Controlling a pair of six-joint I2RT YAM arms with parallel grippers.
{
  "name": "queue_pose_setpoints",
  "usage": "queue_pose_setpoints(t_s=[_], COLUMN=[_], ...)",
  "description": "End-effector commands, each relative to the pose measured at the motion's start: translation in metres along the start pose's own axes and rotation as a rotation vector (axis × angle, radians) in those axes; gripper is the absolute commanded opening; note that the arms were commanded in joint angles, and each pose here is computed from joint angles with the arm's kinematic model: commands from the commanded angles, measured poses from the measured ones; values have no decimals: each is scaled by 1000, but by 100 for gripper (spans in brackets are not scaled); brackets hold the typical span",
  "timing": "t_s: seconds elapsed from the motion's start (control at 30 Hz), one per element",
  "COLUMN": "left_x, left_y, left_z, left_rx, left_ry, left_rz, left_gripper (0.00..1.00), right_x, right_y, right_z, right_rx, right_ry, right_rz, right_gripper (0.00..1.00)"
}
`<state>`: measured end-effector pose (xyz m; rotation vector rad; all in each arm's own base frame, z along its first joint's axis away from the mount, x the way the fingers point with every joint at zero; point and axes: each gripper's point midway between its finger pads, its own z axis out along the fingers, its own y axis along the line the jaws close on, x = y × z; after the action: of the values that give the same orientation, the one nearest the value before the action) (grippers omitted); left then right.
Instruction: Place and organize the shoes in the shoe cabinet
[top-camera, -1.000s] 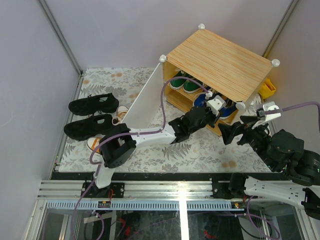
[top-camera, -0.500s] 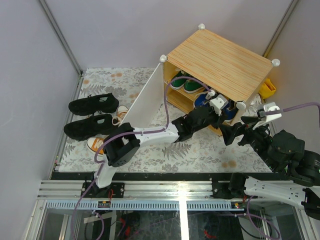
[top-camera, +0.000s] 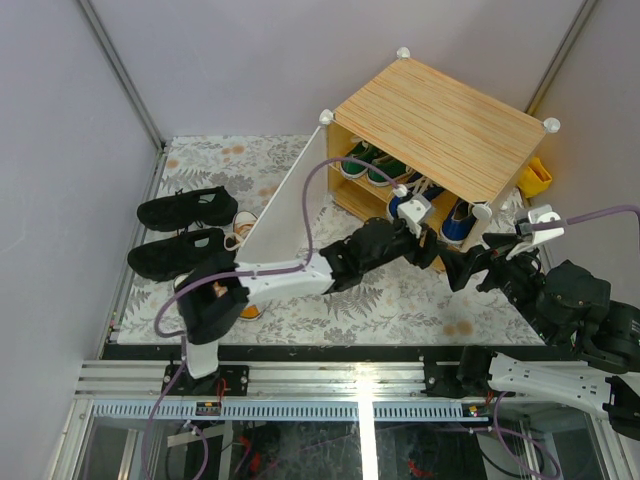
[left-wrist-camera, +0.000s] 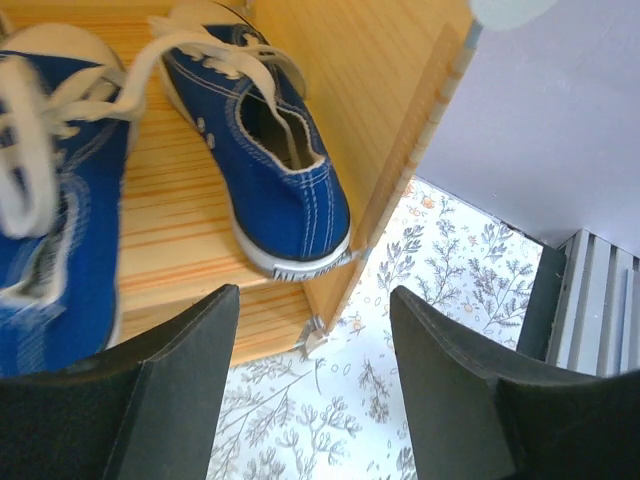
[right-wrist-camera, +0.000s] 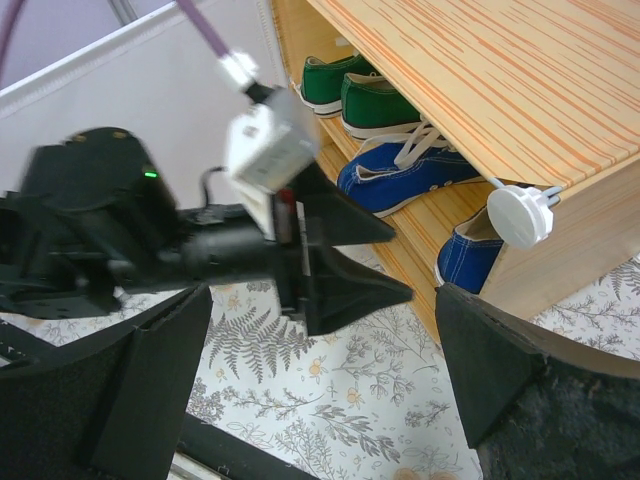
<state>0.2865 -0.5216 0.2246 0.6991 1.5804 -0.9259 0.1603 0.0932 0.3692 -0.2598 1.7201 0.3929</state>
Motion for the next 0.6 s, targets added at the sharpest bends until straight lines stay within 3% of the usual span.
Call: queue_pose_setpoints(t_s=[0.0, 0.1, 0.27, 0.57], left_x=[-63, -64, -55, -32], left_y=[2, 20, 45, 95], left_z=[-41, -60, -58, -35], left_rx=[-35, -127, -217, -263], left_ry=[-180, -216, -203, -228], left_rz=[-29, -36, 5, 14], left_gripper=[62, 68, 76, 72], right_x=[-8, -8, -8, -11], right_y=[-3, 0, 5, 7], right_z=[0, 2, 6, 6], right_rx=[20, 15, 3, 0], right_ry=[-38, -36, -28, -29], right_rz=[38, 36, 28, 25], right_gripper=[99, 99, 99, 99])
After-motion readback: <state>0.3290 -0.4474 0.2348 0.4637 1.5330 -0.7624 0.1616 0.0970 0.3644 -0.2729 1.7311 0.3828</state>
